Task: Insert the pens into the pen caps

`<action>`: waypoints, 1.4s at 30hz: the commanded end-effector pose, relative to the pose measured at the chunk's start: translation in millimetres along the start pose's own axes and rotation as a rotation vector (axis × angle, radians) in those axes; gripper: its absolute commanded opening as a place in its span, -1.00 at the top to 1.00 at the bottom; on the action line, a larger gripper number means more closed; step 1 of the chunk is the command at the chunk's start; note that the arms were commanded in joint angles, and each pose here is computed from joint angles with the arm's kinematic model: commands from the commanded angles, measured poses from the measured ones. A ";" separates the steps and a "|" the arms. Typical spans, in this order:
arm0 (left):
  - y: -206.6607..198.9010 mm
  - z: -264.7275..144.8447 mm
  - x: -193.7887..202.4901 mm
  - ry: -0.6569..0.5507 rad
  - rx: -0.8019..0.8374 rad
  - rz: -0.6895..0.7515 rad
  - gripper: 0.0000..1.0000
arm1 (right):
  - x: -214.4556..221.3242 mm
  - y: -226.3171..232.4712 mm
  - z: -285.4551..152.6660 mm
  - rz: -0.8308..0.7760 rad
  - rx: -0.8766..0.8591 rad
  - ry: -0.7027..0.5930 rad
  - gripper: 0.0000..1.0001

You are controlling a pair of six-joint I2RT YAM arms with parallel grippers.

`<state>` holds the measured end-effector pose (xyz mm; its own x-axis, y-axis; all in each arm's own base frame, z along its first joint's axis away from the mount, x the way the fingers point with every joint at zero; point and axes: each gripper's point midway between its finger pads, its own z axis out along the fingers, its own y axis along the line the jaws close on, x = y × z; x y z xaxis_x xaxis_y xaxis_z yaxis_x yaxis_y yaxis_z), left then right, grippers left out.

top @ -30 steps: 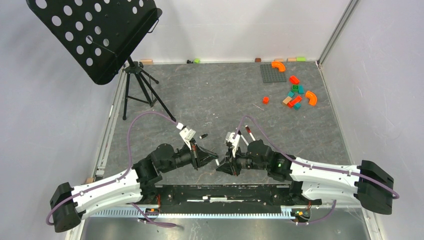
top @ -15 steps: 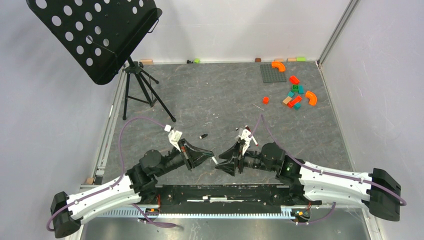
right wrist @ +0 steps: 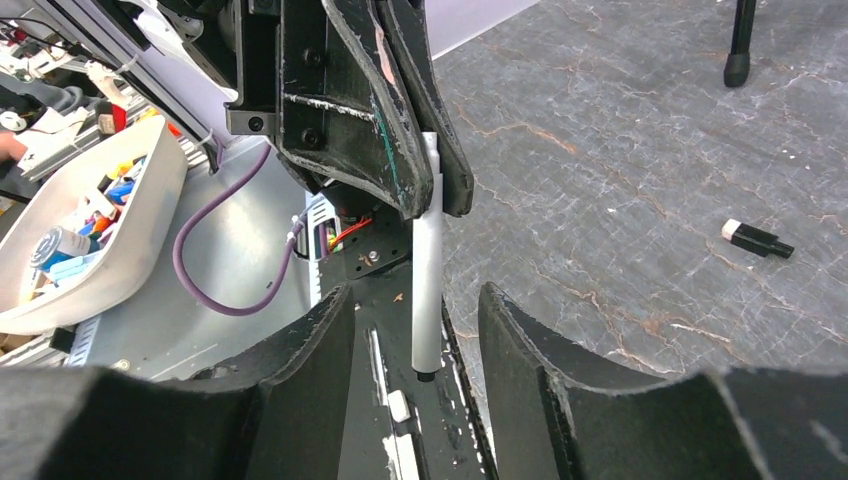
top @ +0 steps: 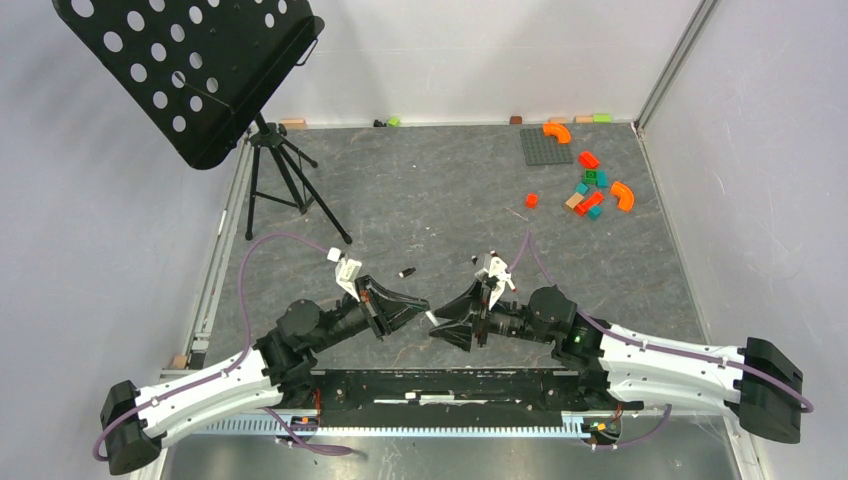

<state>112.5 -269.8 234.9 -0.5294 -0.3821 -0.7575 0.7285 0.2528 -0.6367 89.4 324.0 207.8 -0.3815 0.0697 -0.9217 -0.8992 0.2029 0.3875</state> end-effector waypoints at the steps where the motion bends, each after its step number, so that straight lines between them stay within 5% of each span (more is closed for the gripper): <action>1: -9.3 1.0 -9.0 -0.040 0.041 -0.025 0.95 | -13.3 13.0 5.2 0.001 -0.059 -0.045 -0.02; 14: -10.6 -1.5 -9.4 -0.047 0.051 -0.028 0.95 | -14.0 11.9 12.2 -0.003 -0.059 -0.038 0.24; 42: -10.5 -2.1 -8.2 -0.043 0.052 -0.028 0.95 | -29.5 17.4 15.7 -0.033 -0.076 -0.073 0.26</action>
<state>110.5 -267.6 238.9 -0.5254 -0.4020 -0.7499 0.7340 0.2316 -0.6384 89.2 335.2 203.1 -0.3974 0.0540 -0.9160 -0.8980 0.1823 0.4004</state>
